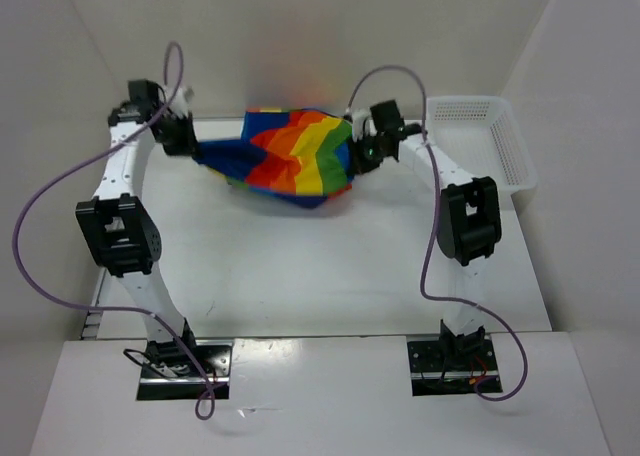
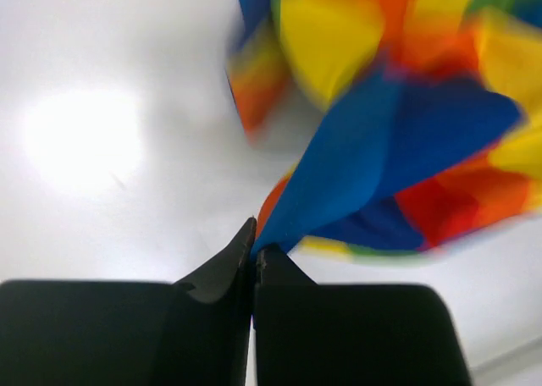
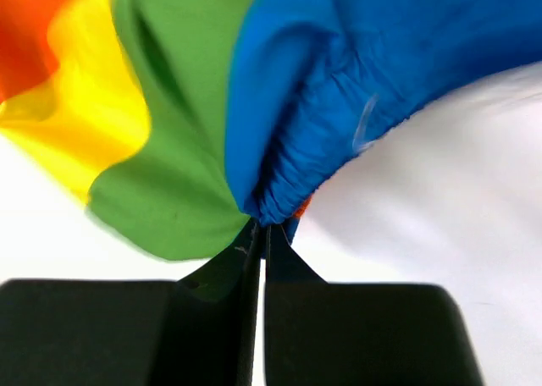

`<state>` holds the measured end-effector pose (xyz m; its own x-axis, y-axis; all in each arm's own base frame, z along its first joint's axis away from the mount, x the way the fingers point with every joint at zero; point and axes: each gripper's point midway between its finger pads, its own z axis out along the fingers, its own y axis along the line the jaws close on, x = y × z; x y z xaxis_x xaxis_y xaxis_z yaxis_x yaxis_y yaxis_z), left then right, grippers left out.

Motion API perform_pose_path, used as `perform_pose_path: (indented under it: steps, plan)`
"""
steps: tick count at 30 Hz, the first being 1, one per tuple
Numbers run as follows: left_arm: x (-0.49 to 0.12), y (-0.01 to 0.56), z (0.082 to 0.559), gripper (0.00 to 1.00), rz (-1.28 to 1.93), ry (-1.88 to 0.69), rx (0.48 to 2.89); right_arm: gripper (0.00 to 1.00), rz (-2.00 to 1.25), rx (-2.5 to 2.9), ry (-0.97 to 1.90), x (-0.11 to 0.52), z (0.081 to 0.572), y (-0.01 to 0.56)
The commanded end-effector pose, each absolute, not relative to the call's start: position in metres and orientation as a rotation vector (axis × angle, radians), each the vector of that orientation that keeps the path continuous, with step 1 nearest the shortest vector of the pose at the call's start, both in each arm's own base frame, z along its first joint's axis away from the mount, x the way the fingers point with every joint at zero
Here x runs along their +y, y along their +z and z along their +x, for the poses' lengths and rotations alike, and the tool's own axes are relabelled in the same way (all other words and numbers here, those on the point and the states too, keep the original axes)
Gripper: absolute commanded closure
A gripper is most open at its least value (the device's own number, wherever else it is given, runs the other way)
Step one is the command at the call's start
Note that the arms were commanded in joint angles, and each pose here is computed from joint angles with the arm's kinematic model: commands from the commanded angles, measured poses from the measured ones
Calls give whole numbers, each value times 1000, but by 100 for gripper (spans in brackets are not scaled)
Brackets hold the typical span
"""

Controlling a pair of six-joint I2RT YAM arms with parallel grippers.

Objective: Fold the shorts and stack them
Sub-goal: Flatten the shorts out

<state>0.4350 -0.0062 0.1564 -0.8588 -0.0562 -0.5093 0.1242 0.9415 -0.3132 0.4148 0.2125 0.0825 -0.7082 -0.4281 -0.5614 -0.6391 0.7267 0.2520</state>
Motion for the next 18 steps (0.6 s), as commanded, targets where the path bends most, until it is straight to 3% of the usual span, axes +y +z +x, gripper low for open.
perform_pose_path:
  steps: [1, 4, 5, 6, 7, 8, 9, 10, 11, 12, 14, 16, 18]
  plan:
    - [22, 306, 505, 100, 122, -330, 2151, 100, -528, 2112, 580, 193, 524, 223]
    - [28, 357, 502, 100, 136, -276, 2039, 100, -558, 2033, 523, 175, 522, 269]
    - [27, 347, 497, 100, 128, -286, 2069, 100, -577, 2038, 494, 170, 512, 270]
    - [26, 351, 481, 100, 121, -274, 2072, 100, -592, 2120, 482, 163, 493, 238]
    - [26, 337, 471, 100, 103, -270, 2112, 100, -678, 2077, 457, 171, 465, 254]
    - [22, 342, 448, 100, 103, -269, 2111, 100, -741, 2178, 457, 171, 431, 210]
    - [17, 286, 425, 100, 67, -317, 2255, 100, -807, 2207, 441, 174, 406, 197]
    - [17, 266, 404, 100, 42, -332, 2312, 100, -889, 2142, 405, 181, 376, 212]
    - [11, 266, 376, 100, 39, -334, 2319, 100, -920, 2237, 425, 174, 343, 175]
    - [6, 215, 339, 100, -12, -374, 2483, 100, -925, 2268, 430, 167, 325, 166]
    - [-8, 194, 294, 100, -19, -409, 2568, 100, -964, 2300, 408, 150, 286, 148]
    - [-16, 157, 243, 100, -70, -453, 2730, 100, -1073, 2305, 342, 131, 260, 131]
    - [-9, 148, 217, 100, -121, -402, 2809, 100, -1032, 2277, 299, 127, 264, 141]
